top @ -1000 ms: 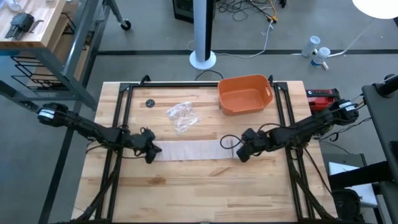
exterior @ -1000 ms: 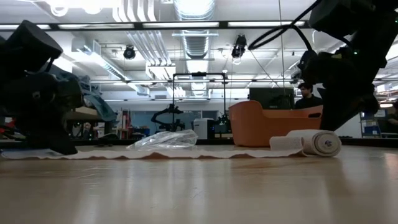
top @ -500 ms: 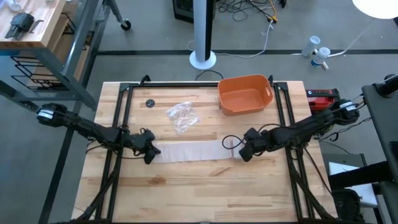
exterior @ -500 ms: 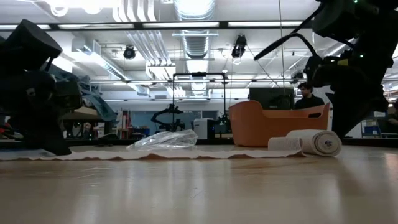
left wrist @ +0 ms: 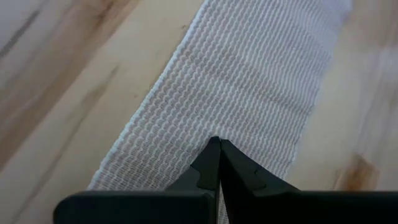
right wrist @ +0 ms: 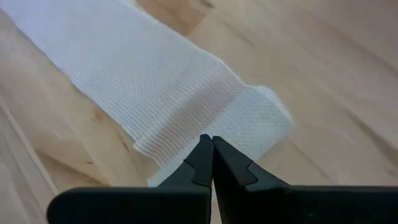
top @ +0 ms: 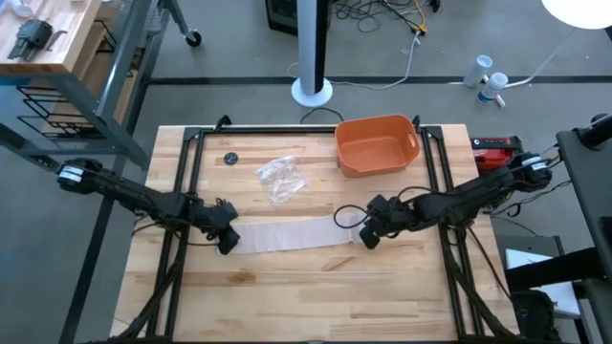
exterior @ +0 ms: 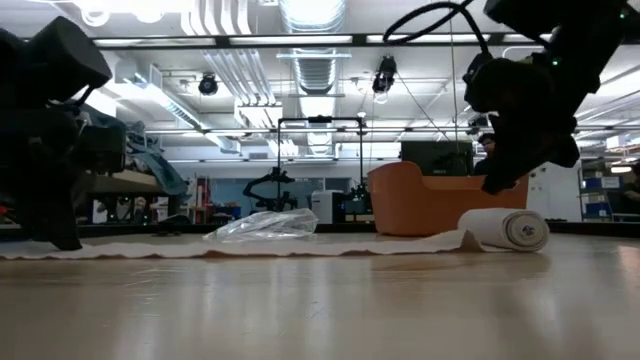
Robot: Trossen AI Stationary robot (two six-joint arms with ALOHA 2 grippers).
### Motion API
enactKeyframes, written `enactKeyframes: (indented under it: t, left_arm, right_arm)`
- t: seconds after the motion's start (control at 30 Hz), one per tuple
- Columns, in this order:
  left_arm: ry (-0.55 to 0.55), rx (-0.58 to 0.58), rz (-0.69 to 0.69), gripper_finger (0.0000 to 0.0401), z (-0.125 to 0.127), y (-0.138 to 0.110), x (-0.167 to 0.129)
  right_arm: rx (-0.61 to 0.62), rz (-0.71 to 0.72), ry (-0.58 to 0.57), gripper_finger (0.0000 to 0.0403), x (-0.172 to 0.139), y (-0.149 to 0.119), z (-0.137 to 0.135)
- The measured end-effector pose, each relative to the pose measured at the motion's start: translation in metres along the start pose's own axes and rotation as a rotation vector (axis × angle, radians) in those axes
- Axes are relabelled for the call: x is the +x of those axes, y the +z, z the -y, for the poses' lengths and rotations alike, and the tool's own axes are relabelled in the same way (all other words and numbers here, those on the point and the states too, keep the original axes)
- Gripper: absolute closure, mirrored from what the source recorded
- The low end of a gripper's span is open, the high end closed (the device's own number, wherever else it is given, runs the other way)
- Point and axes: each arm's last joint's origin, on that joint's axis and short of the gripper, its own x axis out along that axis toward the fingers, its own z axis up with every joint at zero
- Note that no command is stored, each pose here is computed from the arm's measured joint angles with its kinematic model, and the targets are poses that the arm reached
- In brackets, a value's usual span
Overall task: Roll bandage
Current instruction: Roll the brown bandage
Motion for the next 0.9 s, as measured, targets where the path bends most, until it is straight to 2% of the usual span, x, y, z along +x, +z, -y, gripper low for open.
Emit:
enactKeyframes:
  t: [0.3,0.6,0.9]
  left_arm:
    - [0.124,0.022,-0.008,0.0401,0.000,0.003,-0.008]
    - [0.183,0.065,0.050,0.0401,-0.002,0.004,-0.008]
    - [0.184,0.065,0.053,0.0401,-0.002,0.004,-0.008]
  right_arm:
    - [-0.023,-0.085,-0.024,0.0403,0.017,-0.005,-0.005]
    - [-0.019,-0.057,0.026,0.0403,0.003,0.003,-0.010]
    - [0.004,-0.170,-0.167,0.0403,-0.008,-0.003,0.008]
